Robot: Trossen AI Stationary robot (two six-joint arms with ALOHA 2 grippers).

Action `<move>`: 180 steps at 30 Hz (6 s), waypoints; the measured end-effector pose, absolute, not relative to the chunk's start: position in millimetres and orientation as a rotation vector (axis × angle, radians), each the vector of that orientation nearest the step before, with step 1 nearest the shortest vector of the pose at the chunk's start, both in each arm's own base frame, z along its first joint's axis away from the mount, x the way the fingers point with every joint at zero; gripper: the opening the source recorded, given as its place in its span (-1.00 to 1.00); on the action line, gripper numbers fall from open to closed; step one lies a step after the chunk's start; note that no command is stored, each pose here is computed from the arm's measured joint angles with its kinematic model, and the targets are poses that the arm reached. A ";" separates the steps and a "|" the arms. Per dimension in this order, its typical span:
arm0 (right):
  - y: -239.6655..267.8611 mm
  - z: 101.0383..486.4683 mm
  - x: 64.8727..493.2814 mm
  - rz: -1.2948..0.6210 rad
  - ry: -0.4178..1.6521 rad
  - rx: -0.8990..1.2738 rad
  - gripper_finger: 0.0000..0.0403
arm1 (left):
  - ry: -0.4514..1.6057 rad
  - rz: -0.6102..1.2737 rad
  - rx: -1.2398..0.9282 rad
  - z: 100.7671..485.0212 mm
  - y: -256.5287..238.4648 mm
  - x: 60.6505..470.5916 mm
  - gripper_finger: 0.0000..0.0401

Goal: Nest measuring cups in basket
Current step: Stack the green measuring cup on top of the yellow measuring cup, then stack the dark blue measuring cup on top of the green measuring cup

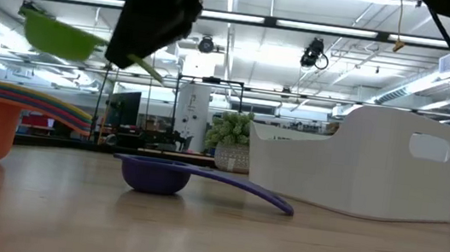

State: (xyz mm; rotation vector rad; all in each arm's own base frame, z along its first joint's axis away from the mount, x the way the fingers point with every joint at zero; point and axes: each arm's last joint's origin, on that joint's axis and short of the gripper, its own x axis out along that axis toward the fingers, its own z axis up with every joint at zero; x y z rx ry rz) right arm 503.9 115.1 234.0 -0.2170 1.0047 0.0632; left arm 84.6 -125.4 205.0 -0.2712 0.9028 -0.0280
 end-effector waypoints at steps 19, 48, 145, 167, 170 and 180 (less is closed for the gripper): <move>110.1 233.3 504.3 0.033 1.012 -0.213 -0.09 | 0.878 0.052 -0.116 138.6 -131.4 77.2 -0.09; 118.3 238.4 498.0 0.066 1.030 -0.200 -0.09 | 0.710 0.125 0.051 121.4 -139.9 123.1 -0.09; 149.2 212.2 483.7 0.216 1.115 -0.061 -0.08 | 0.769 -0.018 -0.015 146.9 -128.4 167.7 -0.09; 141.0 235.2 471.3 0.140 1.141 -0.058 0.07 | 0.699 0.029 0.044 175.7 -128.4 157.2 -0.09; 145.1 238.4 460.6 0.081 1.198 -0.075 0.07 | 0.690 0.032 0.060 177.0 -130.0 152.3 -0.09; 171.2 198.9 434.6 -0.024 1.358 -0.084 0.04 | 0.666 0.052 0.095 178.5 -130.1 150.0 -0.09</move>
